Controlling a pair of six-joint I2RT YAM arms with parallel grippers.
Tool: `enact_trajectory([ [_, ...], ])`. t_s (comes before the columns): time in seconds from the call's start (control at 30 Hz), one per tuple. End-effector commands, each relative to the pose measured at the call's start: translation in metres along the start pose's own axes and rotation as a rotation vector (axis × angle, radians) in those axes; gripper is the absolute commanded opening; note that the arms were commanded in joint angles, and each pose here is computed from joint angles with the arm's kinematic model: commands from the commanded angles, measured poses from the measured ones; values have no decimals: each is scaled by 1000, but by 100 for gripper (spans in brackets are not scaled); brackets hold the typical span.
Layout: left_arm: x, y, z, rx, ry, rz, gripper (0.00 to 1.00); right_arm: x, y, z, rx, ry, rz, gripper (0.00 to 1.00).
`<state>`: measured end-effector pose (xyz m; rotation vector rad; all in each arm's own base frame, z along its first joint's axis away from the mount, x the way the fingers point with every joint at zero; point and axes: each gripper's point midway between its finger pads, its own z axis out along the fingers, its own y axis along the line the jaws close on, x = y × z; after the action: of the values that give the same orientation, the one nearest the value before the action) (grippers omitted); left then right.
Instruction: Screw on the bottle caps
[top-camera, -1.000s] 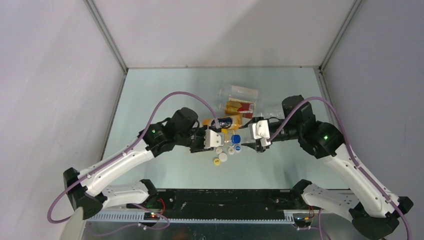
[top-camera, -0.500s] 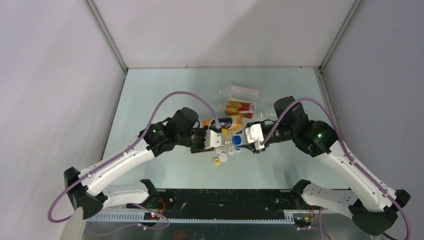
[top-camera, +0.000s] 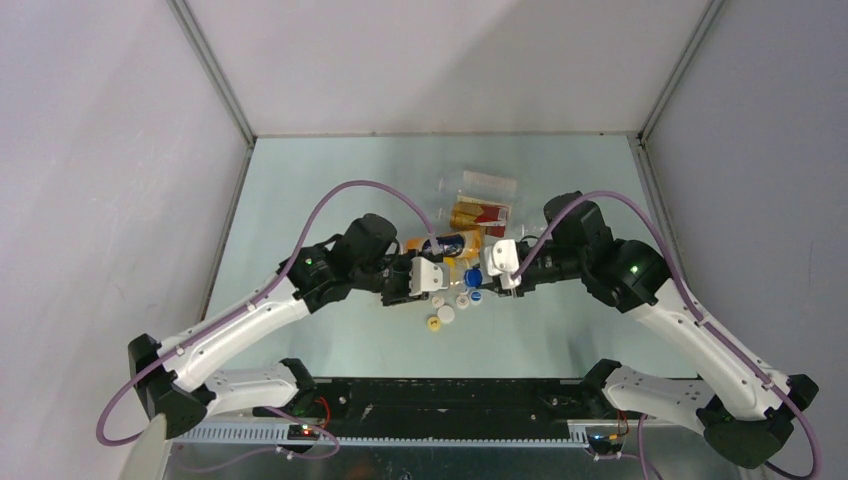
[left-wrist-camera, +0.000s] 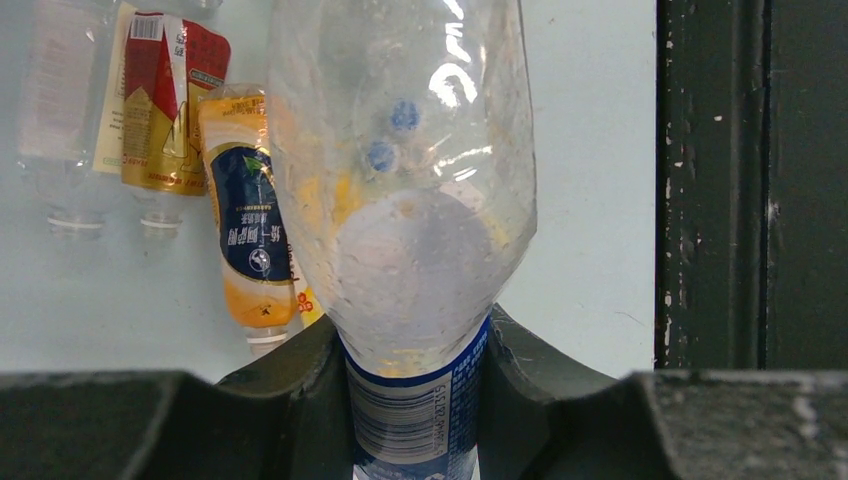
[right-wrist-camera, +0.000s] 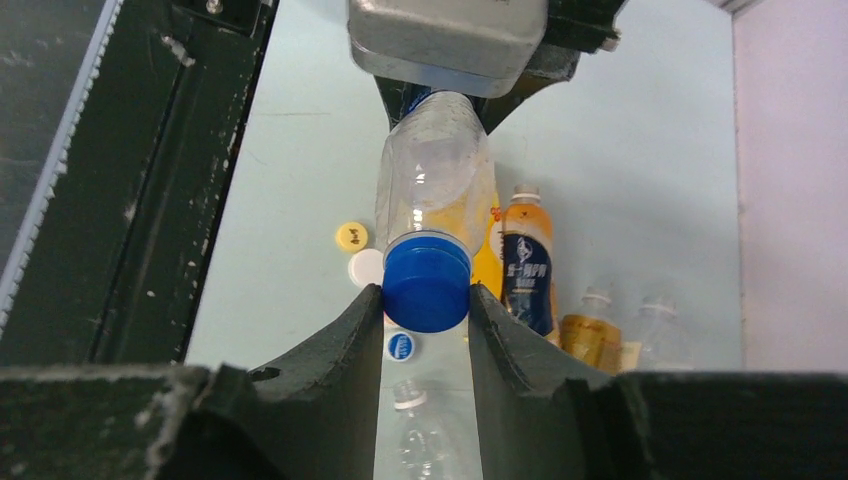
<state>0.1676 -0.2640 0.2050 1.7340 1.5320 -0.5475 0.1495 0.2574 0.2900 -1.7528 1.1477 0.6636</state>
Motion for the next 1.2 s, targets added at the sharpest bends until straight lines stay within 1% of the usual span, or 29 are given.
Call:
enact_trajectory([
  [0.0, -37, 29, -13, -120, -114, 34, 5, -7, -10, 7, 48, -32, 140, 12],
  [0.03, -36, 30, -13, -135, -112, 37, 5, -6, -11, 10, 59, -27, 233, 4],
  [0.07, -39, 37, -18, -180, -121, 47, 5, -5, -18, 11, 96, -22, 277, 1],
  [0.1, -39, 39, -20, -202, -124, 57, 5, -3, -19, 14, 112, -18, 394, 0],
  [0.2, -36, 54, -29, -323, -86, 104, 5, -3, -33, 18, 195, -33, 592, 0],
  [0.27, -35, 60, -34, -398, -58, 147, 5, -5, -43, 21, 272, -67, 868, 0],
  [0.3, -30, 62, -37, -445, -25, 164, 5, -3, -52, 21, 306, -82, 941, 0],
  [0.33, -33, 66, -39, -477, -27, 195, 5, -4, -55, 22, 325, -108, 1102, 0],
  [0.37, -28, 66, -39, -510, 5, 224, 5, 2, -63, 23, 349, -114, 1190, 0],
  [0.4, -30, 69, -40, -540, 3, 237, 5, 0, -66, 23, 355, -140, 1341, 0],
  [0.47, -24, 71, -39, -575, 36, 262, 5, 5, -74, 26, 358, -164, 1527, 0],
  [0.53, -17, 71, -35, -578, 61, 266, 4, 8, -81, 28, 354, -185, 1610, 0],
  [0.63, -7, 70, -31, -565, 96, 259, 2, 8, -89, 24, 374, -206, 1558, 1],
  [0.67, -2, 71, -31, -561, 110, 249, 1, 8, -89, 21, 376, -200, 1482, 13],
  [0.7, -2, 69, -30, -544, 99, 234, 1, 7, -89, 18, 374, -201, 1442, 19],
  [0.73, 5, 71, -32, -538, 112, 215, 1, 5, -88, 13, 375, -197, 1336, 31],
  [0.77, 5, 66, -30, -504, 96, 197, 1, 2, -86, 11, 361, -196, 1268, 36],
  [0.8, 4, 66, -31, -481, 77, 180, 1, 0, -85, 5, 361, -186, 1125, 46],
  [0.83, 9, 63, -31, -456, 88, 161, 1, -1, -82, 2, 349, -177, 1060, 50],
  [0.87, 7, 63, -31, -430, 71, 150, 2, -2, -79, -4, 350, -160, 931, 54],
  [0.9, 12, 57, -30, -390, 82, 132, 3, -3, -77, -8, 333, -146, 796, 55],
  [0.93, 9, 55, -28, -349, 60, 115, 3, -6, -69, -11, 302, -141, 732, 57],
  [0.97, 14, 49, -27, -307, 76, 97, 5, -5, -67, -14, 286, -123, 604, 58],
  [1.0, 10, 47, -25, -267, 54, 80, 5, -8, -56, -16, 244, -121, 551, 59],
  [1.03, 13, 41, -25, -231, 65, 65, 6, -6, -54, -17, 227, -108, 440, 59],
  [1.07, 8, 39, -23, -193, 44, 53, 6, -7, -43, -18, 184, -107, 395, 59],
  [1.1, 10, 33, -23, -162, 49, 41, 6, -7, -39, -20, 166, -100, 272, 60],
  [1.13, 5, 31, -22, -128, 26, 36, 6, -7, -30, -19, 126, -102, 240, 60],
  [1.17, 6, 26, -21, -103, 29, 29, 7, -7, -28, -20, 117, -103, 163, 60],
])
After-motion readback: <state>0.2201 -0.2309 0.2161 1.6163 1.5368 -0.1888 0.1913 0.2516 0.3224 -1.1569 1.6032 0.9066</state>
